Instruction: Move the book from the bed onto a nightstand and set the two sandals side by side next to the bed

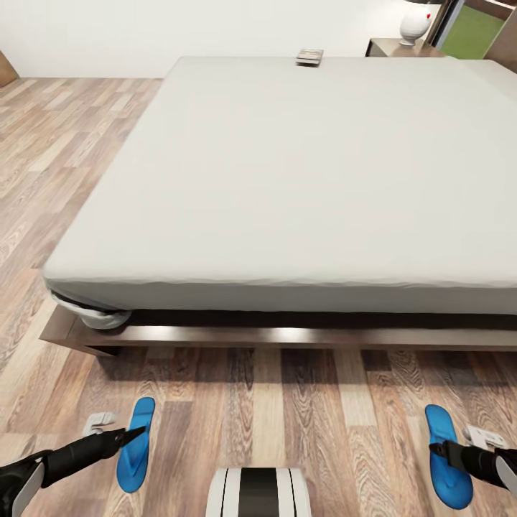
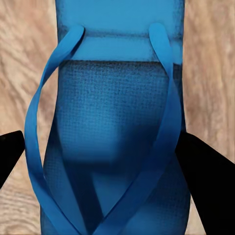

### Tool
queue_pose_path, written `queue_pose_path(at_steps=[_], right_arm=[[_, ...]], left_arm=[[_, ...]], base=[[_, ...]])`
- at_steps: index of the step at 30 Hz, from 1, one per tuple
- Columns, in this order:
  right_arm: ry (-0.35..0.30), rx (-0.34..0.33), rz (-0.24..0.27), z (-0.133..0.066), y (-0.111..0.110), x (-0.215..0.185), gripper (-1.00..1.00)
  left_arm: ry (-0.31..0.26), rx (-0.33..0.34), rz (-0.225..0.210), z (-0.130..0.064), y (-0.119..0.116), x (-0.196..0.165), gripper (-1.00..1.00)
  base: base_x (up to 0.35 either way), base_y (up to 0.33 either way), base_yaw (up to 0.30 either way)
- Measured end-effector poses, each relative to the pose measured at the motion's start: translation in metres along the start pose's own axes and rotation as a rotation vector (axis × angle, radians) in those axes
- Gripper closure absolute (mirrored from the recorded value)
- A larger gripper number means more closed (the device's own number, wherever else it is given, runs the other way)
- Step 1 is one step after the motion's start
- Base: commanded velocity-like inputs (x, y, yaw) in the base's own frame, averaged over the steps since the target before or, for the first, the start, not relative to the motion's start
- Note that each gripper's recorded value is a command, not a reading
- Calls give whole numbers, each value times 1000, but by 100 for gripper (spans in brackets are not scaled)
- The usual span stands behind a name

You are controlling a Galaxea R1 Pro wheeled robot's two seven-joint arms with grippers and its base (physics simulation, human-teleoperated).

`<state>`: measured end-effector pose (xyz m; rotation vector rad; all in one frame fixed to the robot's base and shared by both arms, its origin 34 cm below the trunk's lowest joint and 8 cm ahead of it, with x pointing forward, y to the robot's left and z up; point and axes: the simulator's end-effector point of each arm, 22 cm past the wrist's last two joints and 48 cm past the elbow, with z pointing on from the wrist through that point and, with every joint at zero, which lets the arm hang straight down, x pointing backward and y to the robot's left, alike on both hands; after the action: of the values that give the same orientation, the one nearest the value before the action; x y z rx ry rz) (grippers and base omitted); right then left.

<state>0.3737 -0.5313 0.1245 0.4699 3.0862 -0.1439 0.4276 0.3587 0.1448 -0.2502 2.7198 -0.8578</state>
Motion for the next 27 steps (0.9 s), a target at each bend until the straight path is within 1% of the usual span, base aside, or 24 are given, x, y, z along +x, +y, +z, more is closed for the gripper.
queue_pose_path(at_steps=[4, 7, 10, 13, 27], right_arm=[[-95, -3, -26, -1, 1, -21, 100], [-118, -1, -33, -1, 1, -26, 100], [-124, -1, -35, -1, 1, -27, 100], [-125, 1, -35, -1, 1, -27, 100], [-124, -1, -37, -1, 2, -26, 100]], left_arm=[[0, 0, 0, 0, 0, 0, -100], [0, 0, 0, 0, 0, 0, -100], [1, 1, 0, 0, 0, 0, -100], [2, 1, 1, 1, -1, 1, -100], [3, 1, 1, 0, 0, 1, -100]], base=[[0, 86, 0], [0, 20, 0], [0, 26, 0], [0, 176, 0], [0, 275, 0]])
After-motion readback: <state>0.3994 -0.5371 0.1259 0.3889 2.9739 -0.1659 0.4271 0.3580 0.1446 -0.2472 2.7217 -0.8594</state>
